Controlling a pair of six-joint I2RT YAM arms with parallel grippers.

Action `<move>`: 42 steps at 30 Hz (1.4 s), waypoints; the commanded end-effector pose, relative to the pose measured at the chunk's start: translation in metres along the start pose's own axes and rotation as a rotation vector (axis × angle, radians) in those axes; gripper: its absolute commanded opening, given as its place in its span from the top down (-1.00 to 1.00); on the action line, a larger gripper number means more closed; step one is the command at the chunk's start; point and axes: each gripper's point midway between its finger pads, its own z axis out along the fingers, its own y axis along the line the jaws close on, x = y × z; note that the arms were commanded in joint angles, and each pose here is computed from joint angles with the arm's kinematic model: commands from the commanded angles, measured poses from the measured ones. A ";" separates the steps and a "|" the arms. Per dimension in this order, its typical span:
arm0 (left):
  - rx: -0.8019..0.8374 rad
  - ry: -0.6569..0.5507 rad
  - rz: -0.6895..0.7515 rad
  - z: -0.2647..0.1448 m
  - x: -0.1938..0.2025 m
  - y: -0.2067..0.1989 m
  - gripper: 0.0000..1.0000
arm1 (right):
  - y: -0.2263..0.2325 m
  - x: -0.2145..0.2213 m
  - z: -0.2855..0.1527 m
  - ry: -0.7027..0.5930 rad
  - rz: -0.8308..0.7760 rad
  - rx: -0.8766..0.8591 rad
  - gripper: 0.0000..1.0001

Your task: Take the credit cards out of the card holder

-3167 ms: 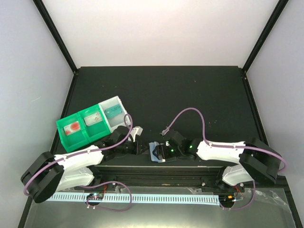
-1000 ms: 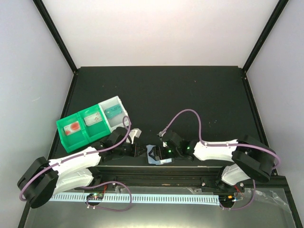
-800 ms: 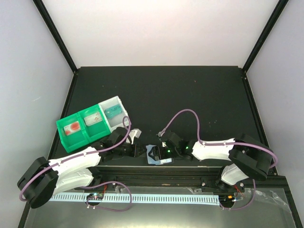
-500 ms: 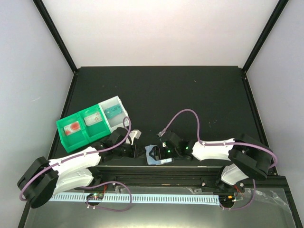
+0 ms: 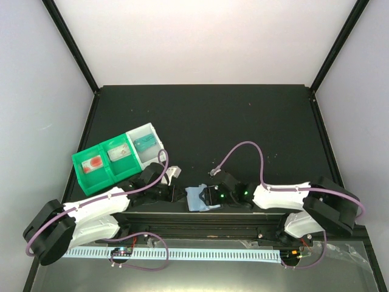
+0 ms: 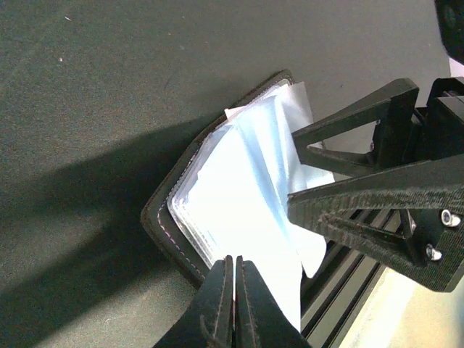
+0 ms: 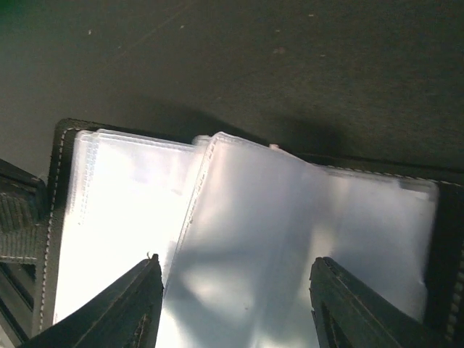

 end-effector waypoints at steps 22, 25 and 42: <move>-0.021 -0.030 0.020 -0.004 -0.015 -0.008 0.97 | 0.038 -0.028 -0.054 -0.125 0.003 -0.132 -0.06; -0.036 -0.036 0.012 -0.006 -0.017 -0.007 0.97 | 0.043 -0.023 -0.041 -0.083 -0.006 -0.121 -0.14; 0.013 -0.040 0.046 -0.010 -0.020 -0.020 0.97 | 0.052 -0.002 0.007 0.049 -0.048 -0.055 -0.44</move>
